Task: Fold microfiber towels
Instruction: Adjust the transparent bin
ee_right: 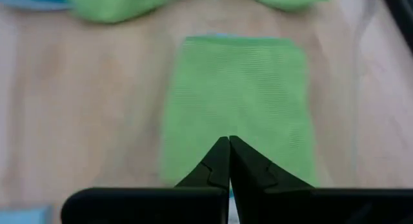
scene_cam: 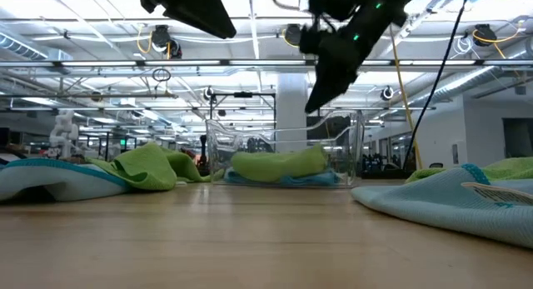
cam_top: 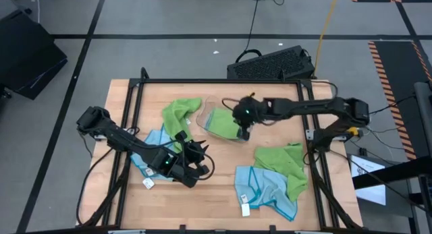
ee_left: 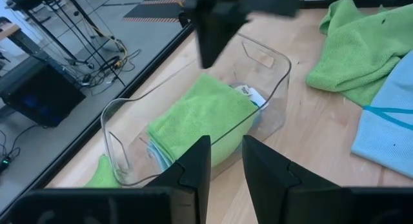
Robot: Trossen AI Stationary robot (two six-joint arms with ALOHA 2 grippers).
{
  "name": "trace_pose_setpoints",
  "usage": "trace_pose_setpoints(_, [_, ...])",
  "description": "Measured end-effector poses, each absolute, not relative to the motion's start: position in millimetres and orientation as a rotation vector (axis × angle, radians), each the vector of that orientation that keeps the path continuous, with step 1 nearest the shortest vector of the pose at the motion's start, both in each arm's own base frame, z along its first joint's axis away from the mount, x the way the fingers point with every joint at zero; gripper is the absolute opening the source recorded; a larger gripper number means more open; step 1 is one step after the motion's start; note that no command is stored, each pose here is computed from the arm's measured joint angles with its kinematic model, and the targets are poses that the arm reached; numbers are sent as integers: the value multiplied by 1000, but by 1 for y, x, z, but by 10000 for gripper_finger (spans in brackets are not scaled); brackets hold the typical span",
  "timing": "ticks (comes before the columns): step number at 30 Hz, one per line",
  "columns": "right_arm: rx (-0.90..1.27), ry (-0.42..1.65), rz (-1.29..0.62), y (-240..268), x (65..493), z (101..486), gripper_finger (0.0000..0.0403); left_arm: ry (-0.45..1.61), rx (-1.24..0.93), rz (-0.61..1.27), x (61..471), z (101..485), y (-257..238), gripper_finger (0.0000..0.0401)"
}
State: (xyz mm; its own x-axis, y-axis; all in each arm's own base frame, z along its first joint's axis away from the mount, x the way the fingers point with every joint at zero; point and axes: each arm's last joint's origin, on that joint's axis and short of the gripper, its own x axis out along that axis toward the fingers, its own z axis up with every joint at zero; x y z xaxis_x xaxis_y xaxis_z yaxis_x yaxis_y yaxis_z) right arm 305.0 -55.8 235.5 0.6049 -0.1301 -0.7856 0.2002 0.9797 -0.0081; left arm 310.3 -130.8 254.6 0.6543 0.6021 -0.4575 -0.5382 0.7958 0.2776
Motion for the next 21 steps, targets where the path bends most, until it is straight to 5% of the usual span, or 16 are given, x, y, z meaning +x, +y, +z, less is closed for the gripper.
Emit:
trace_pose_setpoints(6, [85,792,-112,-4,289,243,0,566,131,648,311,255,-130,90])
trace_pose_setpoints(21, [-15,703,-114,63,267,184,0,559,92,650,316,256,-124,90])
